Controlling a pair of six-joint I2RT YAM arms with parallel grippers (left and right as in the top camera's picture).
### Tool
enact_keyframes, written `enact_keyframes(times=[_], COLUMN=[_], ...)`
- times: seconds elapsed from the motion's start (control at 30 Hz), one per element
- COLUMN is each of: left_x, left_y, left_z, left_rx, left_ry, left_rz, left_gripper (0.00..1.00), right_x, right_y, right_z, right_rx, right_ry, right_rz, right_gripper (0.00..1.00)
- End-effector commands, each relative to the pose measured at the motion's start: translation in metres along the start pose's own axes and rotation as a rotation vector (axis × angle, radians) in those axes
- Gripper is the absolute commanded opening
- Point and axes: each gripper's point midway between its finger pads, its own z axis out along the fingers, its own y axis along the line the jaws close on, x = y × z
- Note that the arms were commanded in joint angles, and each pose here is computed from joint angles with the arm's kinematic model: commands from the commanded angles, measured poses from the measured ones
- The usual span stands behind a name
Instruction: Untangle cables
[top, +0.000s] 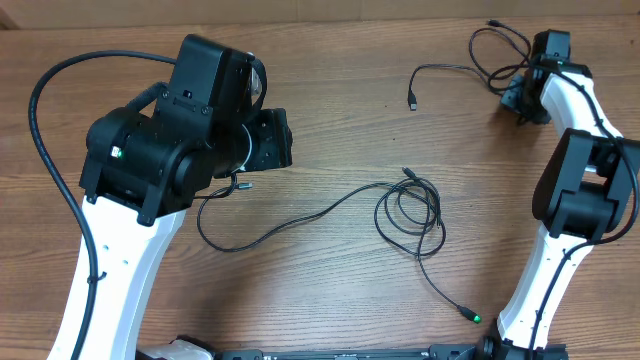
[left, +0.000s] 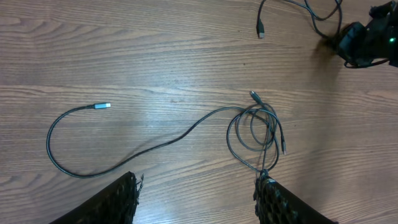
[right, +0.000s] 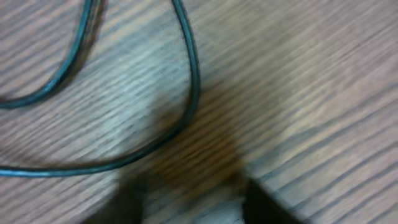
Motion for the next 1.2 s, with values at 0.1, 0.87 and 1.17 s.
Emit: enact_keyframes(times=[0.1,0.87,1.17], left_x=[-0.004,-0.005,-0.005], left_y=[-0.002,-0.003,-0.003], left_z=[0.000,0.000,0.000], left_rx=[0.009,0.012,0.012], left_ry=[-0.007,-0.011,-0.012], left_rz=[0.013,0.013,0.013], left_gripper=[0.62,0.63,0.63], right_x=[-0.038,-0.010,-0.010], right_y=[0.009,-0.002,-0.015], right_z=[-0.013,0.032,0.009], right_rx=[-0.030,0.027,0.080], right_ry=[-0.108,-0.040,-0.025], right_rz=[0.022,0.016,0.027], right_gripper=[0.75,0.33,0.04])
